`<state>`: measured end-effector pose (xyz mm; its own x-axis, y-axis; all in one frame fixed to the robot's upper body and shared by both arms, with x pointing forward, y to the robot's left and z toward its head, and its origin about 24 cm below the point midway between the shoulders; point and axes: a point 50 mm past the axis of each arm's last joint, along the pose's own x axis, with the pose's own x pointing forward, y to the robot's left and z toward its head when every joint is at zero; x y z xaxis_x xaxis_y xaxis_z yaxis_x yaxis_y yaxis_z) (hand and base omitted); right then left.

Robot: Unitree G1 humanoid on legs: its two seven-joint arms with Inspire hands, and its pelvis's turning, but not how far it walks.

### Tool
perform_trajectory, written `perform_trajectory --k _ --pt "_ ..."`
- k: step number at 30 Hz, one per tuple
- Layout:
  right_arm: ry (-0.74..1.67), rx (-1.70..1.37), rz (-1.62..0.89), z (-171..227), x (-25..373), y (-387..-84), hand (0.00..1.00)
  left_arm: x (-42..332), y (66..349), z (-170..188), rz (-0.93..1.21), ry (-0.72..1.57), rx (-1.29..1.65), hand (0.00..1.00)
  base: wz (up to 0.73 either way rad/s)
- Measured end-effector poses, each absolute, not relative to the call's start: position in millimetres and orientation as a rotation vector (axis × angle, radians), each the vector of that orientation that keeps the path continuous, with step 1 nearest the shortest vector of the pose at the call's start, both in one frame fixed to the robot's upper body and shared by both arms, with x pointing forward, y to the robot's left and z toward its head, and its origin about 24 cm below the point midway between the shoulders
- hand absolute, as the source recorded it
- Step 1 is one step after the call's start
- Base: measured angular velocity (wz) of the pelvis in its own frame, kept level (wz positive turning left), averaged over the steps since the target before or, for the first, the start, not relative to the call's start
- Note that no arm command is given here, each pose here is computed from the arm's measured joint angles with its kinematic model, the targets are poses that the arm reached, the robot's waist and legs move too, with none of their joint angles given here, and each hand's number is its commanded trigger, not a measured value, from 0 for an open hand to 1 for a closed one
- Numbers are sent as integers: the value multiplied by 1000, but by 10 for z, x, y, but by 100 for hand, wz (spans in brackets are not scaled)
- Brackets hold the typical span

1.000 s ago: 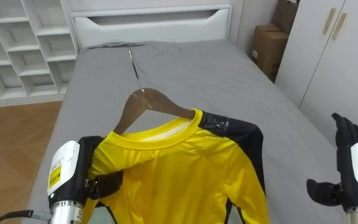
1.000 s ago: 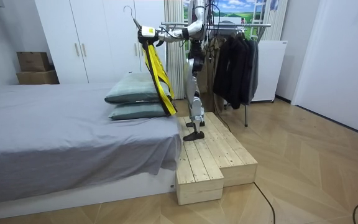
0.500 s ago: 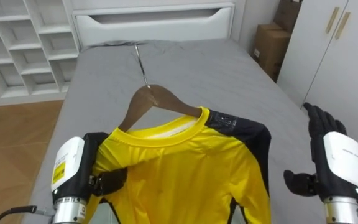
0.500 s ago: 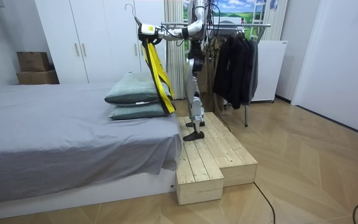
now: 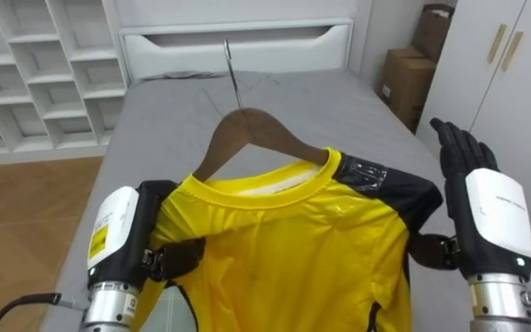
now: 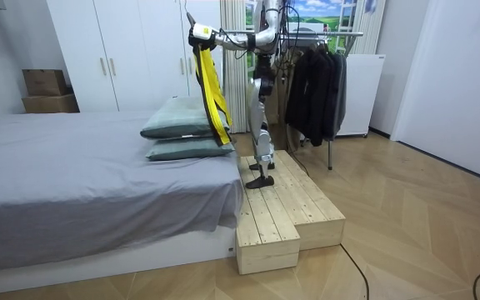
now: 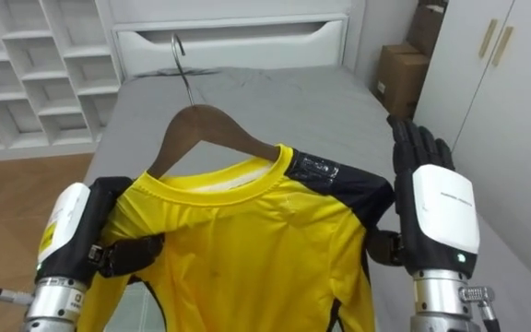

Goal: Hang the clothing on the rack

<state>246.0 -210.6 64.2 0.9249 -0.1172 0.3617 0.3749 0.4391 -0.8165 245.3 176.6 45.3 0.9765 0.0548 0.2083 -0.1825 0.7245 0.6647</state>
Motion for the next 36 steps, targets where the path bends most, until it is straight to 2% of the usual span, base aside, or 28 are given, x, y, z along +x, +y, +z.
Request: perform_trajectory --k 21,36 --pt "-333 -1114 -237 721 2559 -1973 0 2462 1731 498 132 -196 761 100 -1" --pt "-232 -1281 -73 485 2638 -1767 0 2473 1672 410 51 -116 893 100 2"
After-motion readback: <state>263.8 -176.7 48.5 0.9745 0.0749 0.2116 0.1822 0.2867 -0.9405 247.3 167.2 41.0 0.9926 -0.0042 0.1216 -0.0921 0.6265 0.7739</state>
